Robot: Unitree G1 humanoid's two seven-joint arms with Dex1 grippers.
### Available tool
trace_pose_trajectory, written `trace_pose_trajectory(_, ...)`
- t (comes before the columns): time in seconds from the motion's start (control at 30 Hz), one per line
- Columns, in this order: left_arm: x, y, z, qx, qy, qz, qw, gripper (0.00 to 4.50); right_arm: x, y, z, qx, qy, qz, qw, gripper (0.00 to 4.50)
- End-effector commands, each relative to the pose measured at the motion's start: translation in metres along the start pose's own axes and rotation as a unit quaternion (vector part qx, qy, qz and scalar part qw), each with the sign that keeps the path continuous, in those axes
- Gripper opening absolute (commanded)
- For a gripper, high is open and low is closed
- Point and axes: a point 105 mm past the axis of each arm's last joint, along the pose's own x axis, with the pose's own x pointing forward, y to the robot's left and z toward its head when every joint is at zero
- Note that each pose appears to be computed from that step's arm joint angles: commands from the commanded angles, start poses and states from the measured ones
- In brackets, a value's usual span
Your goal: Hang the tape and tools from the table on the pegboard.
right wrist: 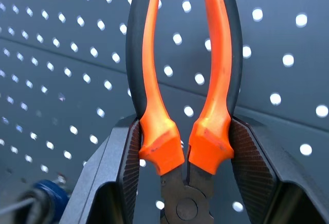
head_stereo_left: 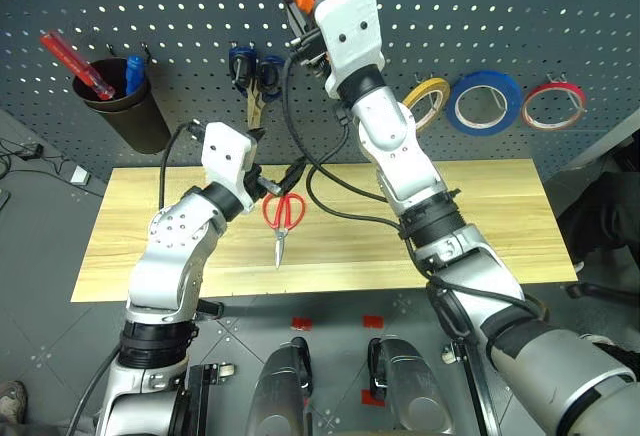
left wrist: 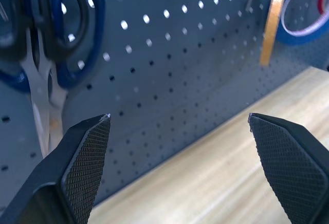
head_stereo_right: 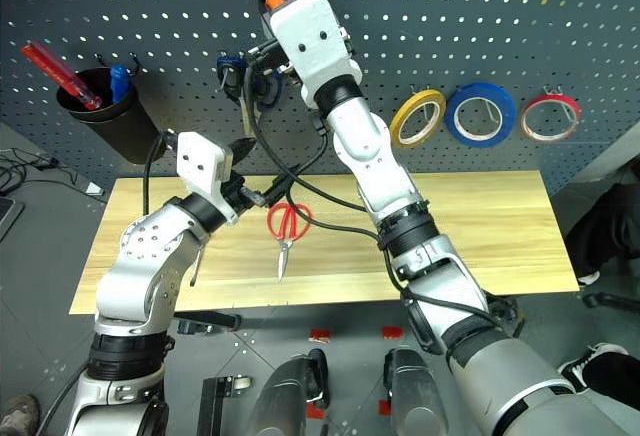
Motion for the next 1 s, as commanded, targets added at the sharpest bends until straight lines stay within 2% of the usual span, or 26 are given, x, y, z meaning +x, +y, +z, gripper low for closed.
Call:
trace_pose_trajectory(0.03, 0.009, -0.004, 0.003, 0.009, 0.002, -0.011, 1.0, 4.5, 0.009, -0.013, 0.013, -0.008, -0.038, -0.013, 0.999, 2.2)
trace_pose_trajectory(0.43, 0.027, -0.011, 0.011, 0.021, -0.008, -0.039, 0.999, 4.5, -0.004, -0.038, -0.032, -0.037, 0.027, -0.04, 0.998, 2.2)
trace_pose_trajectory(0.63, 0.023, -0.01, 0.005, 0.019, -0.001, -0.034, 0.999, 4.5, -0.022, -0.036, -0.052, -0.04, 0.051, -0.046, 0.997, 2.2)
trace_pose_trajectory(0.8, 0.021, -0.008, -0.001, 0.018, 0.006, -0.027, 0.999, 4.5, -0.03, -0.041, -0.056, -0.046, 0.057, -0.06, 0.996, 2.2)
trace_pose_trajectory(1.0, 0.022, -0.005, -0.009, 0.019, 0.018, -0.014, 1.0, 4.5, -0.038, -0.047, -0.07, -0.002, 0.104, -0.08, 0.991, 2.2)
